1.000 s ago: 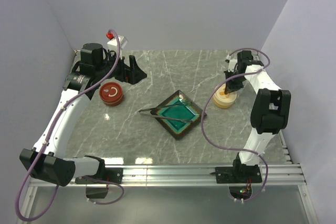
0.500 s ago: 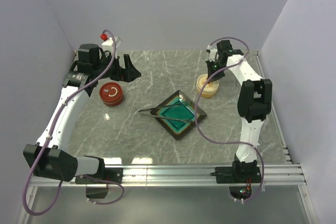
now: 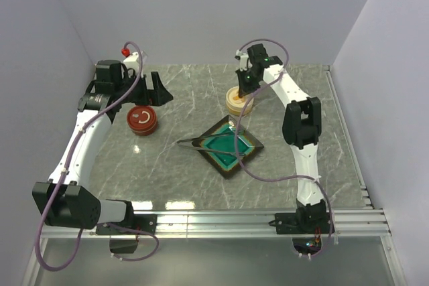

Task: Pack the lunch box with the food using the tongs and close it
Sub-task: Move the lunch box

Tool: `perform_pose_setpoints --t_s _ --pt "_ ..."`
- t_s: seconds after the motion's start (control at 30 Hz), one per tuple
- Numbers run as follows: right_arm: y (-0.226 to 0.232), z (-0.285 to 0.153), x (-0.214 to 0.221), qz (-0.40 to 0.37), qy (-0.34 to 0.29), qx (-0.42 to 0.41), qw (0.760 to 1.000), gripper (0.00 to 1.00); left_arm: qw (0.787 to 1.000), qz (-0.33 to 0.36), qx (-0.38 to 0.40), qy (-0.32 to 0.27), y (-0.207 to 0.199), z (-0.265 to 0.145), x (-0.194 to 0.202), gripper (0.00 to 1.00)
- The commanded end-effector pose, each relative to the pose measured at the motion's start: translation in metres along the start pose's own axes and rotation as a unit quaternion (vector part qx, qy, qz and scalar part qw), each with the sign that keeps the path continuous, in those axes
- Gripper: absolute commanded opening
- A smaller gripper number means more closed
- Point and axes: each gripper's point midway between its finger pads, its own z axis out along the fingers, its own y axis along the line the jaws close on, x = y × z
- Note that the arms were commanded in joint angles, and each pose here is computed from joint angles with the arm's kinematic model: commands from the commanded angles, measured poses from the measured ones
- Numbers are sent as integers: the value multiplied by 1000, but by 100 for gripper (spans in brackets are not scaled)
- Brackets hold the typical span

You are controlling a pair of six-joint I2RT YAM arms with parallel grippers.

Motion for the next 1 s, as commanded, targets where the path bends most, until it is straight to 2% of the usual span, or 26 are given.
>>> perform_pose_setpoints --t_s 0.0,0.37,0.97 --pt "33 36 -2 -19 2 -30 999 0 1000 -7 -7 0 5 -3 3 99" --pt "87 67 -20 -42 -23 -72 996 0 999 -19 -26 4 20 -9 11 99" --pt "208 75 -22 -75 -46 -167 982 0 997 -44 -56 4 46 -18 16 100"
